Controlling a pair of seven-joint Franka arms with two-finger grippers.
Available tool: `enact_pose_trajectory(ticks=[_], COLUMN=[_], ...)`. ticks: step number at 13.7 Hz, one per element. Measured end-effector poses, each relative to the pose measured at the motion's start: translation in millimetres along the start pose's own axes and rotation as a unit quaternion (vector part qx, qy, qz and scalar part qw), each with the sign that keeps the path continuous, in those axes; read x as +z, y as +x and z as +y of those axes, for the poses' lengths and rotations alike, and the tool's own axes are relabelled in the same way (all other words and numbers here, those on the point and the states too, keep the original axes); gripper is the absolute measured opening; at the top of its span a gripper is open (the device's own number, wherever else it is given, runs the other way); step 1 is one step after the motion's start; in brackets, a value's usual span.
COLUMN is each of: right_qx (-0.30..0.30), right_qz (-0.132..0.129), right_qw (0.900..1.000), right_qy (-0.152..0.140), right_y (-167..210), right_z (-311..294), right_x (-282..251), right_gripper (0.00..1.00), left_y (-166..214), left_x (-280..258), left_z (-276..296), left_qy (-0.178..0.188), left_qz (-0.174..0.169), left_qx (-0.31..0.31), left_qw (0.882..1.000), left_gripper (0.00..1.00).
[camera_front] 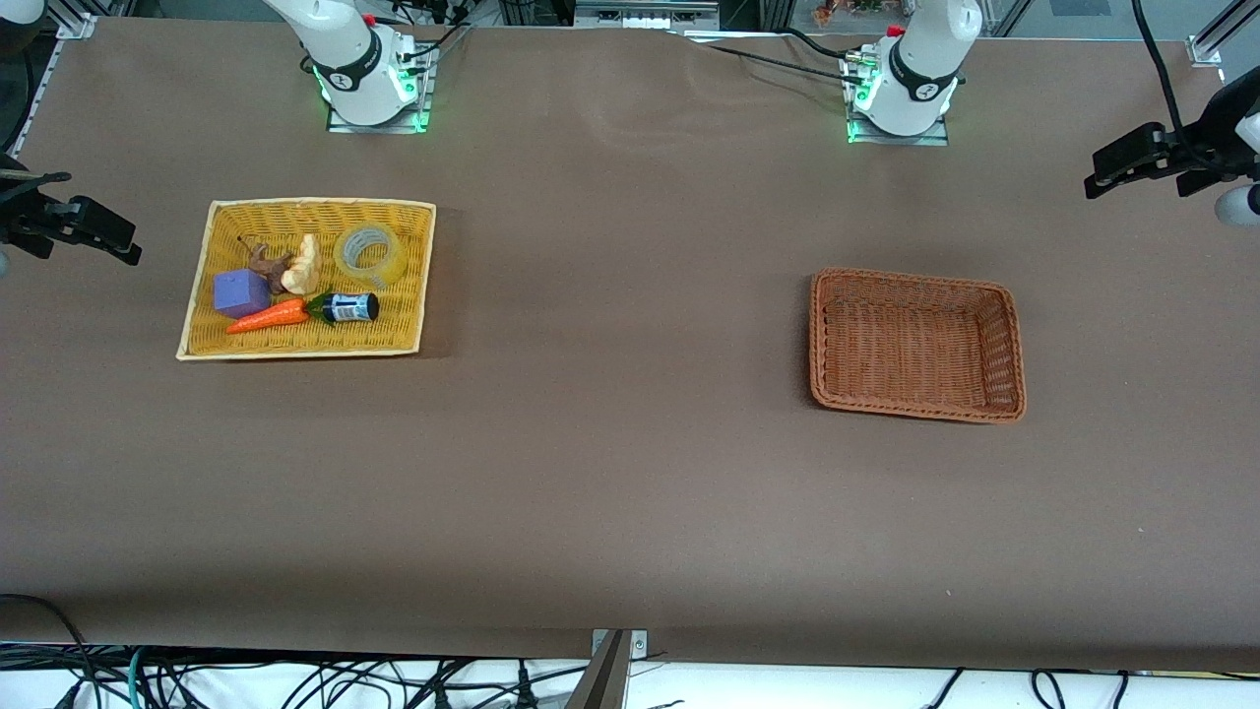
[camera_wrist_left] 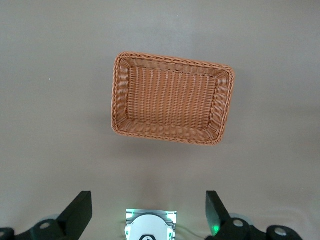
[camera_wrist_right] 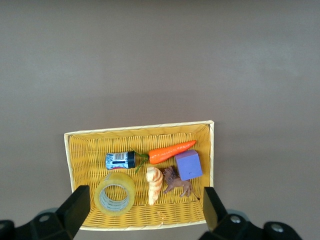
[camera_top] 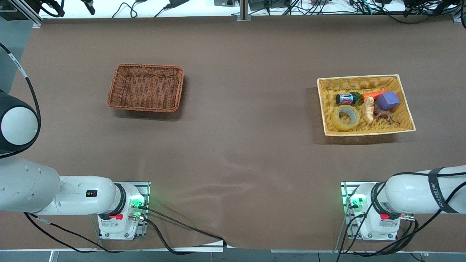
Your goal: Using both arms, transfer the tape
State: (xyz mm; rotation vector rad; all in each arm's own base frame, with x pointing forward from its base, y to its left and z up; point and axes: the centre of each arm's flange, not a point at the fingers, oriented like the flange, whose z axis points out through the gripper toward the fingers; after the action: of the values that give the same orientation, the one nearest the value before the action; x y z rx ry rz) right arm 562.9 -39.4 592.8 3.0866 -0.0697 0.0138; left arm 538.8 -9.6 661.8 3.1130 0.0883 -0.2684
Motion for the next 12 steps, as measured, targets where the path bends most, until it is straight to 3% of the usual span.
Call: enact_pose_trajectory(ticks=[12], right_qx=[0.0], right_qz=[0.0], right_qw=[1.0], right_qy=[0.0], right_y=[0.0], right_z=[-0.4], right_x=[0.0], right_gripper=[1.0], left_y=[-1.3], left_x=[-4.6], left_z=[-3.4], left_qy=[-0.001], left_qz=[0.004], left_qx=[-0.003], left_qw=[1.0], left_gripper=[1.0])
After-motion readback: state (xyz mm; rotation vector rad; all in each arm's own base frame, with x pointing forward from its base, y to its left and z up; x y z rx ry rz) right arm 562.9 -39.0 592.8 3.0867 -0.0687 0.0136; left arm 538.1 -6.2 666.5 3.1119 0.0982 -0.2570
